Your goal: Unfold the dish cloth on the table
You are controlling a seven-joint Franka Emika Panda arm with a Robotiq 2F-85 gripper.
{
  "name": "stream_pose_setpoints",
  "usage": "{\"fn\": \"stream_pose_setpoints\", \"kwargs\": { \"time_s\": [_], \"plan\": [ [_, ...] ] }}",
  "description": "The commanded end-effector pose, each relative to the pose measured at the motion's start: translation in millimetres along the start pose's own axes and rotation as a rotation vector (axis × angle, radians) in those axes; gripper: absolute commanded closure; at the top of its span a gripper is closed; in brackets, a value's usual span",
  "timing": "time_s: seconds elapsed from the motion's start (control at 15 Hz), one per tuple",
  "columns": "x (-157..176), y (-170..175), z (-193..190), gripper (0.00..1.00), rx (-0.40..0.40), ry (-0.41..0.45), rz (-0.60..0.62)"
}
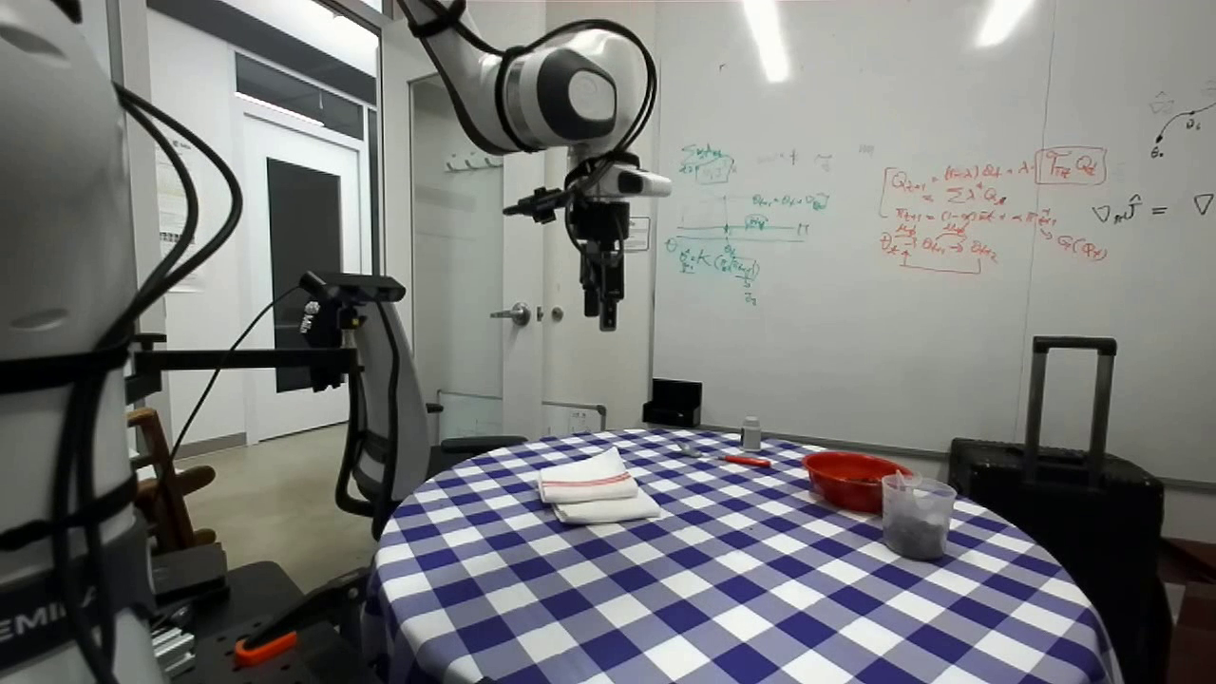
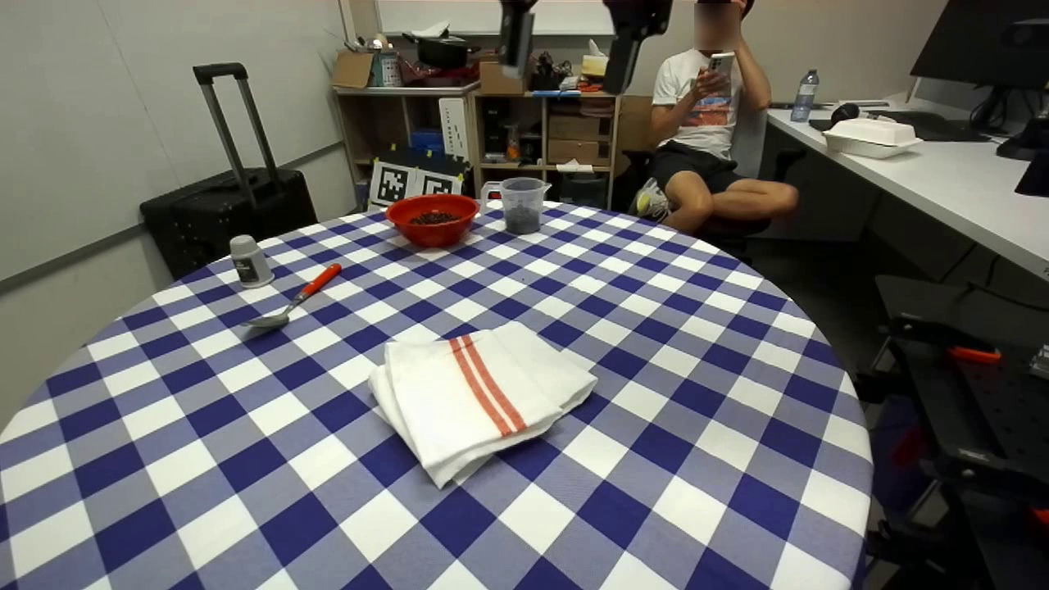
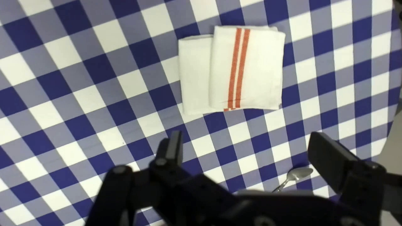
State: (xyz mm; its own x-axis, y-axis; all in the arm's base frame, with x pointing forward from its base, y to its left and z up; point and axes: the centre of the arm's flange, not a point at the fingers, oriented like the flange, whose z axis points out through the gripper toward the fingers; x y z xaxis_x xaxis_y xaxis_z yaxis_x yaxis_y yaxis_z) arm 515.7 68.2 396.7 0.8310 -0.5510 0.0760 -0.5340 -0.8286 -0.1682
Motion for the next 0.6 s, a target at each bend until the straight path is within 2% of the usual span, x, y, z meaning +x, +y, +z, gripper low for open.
{"fn": "stream_pose_setpoints", "kwargs": {
  "time_s": [0.0,0.2,0.53],
  "plan": [
    [27,-42,52,0.0,0.016,0.072,0.191],
    [42,-62,91,0.0,0.009,0.127,0.343],
    [59,-79,147,0.0,-0.107,0.173,0.523]
  ]
}}
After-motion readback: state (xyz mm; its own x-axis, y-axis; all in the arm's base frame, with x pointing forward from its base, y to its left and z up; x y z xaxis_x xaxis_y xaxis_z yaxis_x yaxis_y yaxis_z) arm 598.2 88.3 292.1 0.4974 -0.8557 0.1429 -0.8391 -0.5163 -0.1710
